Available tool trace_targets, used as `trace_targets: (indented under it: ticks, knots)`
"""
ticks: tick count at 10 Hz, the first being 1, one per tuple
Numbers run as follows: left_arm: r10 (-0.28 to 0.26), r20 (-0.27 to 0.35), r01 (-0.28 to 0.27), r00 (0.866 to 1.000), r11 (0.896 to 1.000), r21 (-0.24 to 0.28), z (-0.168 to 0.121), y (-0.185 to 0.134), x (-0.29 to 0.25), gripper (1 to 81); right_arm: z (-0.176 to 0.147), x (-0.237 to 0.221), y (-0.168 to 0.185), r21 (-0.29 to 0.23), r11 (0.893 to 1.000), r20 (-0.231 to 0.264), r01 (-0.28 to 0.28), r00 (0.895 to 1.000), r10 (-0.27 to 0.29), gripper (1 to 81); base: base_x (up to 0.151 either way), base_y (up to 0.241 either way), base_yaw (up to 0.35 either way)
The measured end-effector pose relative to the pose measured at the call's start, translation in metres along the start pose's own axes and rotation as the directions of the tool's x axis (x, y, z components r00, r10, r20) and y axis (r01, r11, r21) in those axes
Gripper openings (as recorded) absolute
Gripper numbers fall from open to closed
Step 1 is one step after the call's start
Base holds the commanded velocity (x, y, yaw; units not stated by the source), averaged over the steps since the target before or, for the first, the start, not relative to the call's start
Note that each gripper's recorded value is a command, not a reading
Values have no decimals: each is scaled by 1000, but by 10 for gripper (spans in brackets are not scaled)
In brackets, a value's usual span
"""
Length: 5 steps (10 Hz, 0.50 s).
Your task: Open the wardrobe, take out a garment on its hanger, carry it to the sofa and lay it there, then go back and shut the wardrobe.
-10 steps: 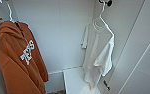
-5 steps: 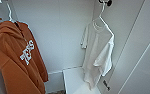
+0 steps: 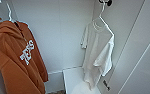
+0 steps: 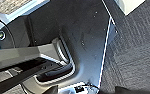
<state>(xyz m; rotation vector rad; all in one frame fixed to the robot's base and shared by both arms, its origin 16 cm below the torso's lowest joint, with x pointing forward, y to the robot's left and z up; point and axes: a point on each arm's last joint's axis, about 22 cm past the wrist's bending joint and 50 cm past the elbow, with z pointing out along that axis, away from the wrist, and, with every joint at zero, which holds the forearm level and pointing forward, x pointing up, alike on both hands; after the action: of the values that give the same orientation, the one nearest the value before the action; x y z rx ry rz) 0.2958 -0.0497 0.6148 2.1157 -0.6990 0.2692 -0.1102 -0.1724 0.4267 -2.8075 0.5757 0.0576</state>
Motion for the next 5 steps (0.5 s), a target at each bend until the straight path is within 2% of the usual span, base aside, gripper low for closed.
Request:
trace_targets:
  ticks: [2, 5]
  knots:
    - [-2, -7, 2, 1000, 999, -54, -3, 24, 25, 811, 0, 6, 1, -3, 1000, -8, 3, 1000, -3, 811, 0, 0, 0]
    - [57, -79, -64, 995, 994, -92, -27, 43, 111, 811, -1, 6, 7, -14, 1000, -5, 2, 1000, -2, 811, 0, 0, 0]
